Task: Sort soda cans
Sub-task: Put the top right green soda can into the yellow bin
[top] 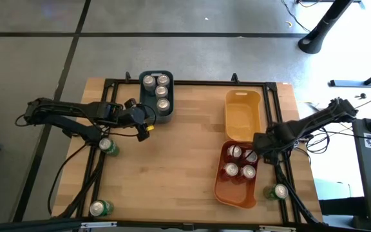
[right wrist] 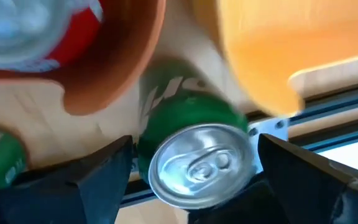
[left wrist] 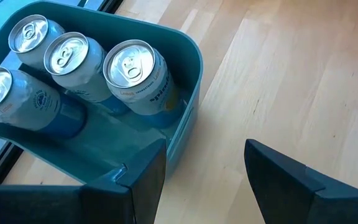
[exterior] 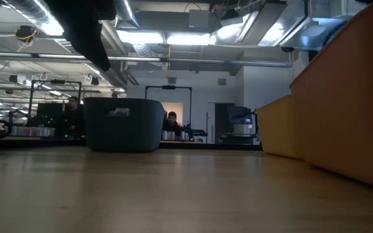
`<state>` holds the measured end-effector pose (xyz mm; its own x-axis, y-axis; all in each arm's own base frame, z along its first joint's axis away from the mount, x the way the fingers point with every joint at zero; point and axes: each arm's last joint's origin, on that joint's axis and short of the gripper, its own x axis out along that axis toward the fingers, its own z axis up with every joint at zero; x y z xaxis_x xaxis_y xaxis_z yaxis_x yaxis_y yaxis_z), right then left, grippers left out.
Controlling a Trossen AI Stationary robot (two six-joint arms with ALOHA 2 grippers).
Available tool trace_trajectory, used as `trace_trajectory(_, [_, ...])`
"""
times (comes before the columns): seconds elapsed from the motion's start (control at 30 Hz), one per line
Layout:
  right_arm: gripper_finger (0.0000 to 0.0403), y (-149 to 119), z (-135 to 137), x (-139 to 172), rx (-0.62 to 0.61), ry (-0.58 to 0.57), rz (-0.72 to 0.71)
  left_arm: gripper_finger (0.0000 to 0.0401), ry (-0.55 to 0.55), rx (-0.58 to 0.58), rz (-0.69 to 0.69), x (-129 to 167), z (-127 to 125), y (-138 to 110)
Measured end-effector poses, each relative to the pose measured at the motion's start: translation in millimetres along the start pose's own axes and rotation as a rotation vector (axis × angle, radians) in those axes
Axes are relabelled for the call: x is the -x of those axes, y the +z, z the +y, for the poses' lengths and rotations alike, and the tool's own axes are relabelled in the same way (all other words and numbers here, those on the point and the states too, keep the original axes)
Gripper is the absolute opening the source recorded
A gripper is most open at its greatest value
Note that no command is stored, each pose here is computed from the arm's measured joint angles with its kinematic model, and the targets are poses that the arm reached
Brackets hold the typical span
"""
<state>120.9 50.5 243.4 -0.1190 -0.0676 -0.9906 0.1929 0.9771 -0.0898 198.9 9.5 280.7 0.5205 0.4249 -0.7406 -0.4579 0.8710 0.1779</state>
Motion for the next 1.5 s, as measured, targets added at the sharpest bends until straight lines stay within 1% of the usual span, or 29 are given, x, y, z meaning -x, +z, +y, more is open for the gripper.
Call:
trace_trajectory(0.07, [0.0343, -1, 0, -8, 0.002, 0.009, 0.035, 0.0208, 0.0, 0.0, 0.001, 0, 0, 0])
trace_trajectory(0.17, [0.0335, 4, 3, -6, -0.005, 0.027, -0.033, 0.0208, 0.001, -0.003, 0.005, 0, 0, -1])
trace_trajectory(0.27, [0.0322, 3, 2, -7, -0.007, 0.015, -0.025, 0.0208, 0.002, -0.003, 0.005, 0, 0, -1])
trace_trajectory(0.43, [0.0308, 2, 2, -7, -0.007, 0.031, -0.001, 0.0208, 0.002, -0.003, 0.005, 0, 0, -1])
trace_trajectory(0.83, [0.0306, 4, 3, -10, -0.017, 0.017, 0.005, 0.0208, 0.002, -0.006, 0.005, 0, 0, -1])
trace_trajectory(1.0, [0.0313, 4, 3, -10, -0.024, 0.014, 0.0, 0.0208, 0.002, -0.011, 0.005, 0, 0, 0])
trace_trajectory(1.07, [0.0302, 4, 3, -10, -0.028, 0.014, 0.001, 0.0208, 0.002, -0.011, 0.004, 0, 0, 0])
trace_trajectory(1.2, [0.0257, 3, 3, -10, -0.051, 0.011, 0.008, 0.0208, 0.002, -0.011, 0.004, 0, 0, 0])
trace_trajectory(1.37, [0.0255, 4, 4, -2, -0.111, 0.02, 0.004, 0.0208, 0.002, -0.016, 0.004, 0, 0, 0])
trace_trajectory(1.5, [0.0255, 6, 4, 15, -0.154, 0.057, -0.04, 0.0208, 0.001, -0.016, 0.004, 0, 0, 0])
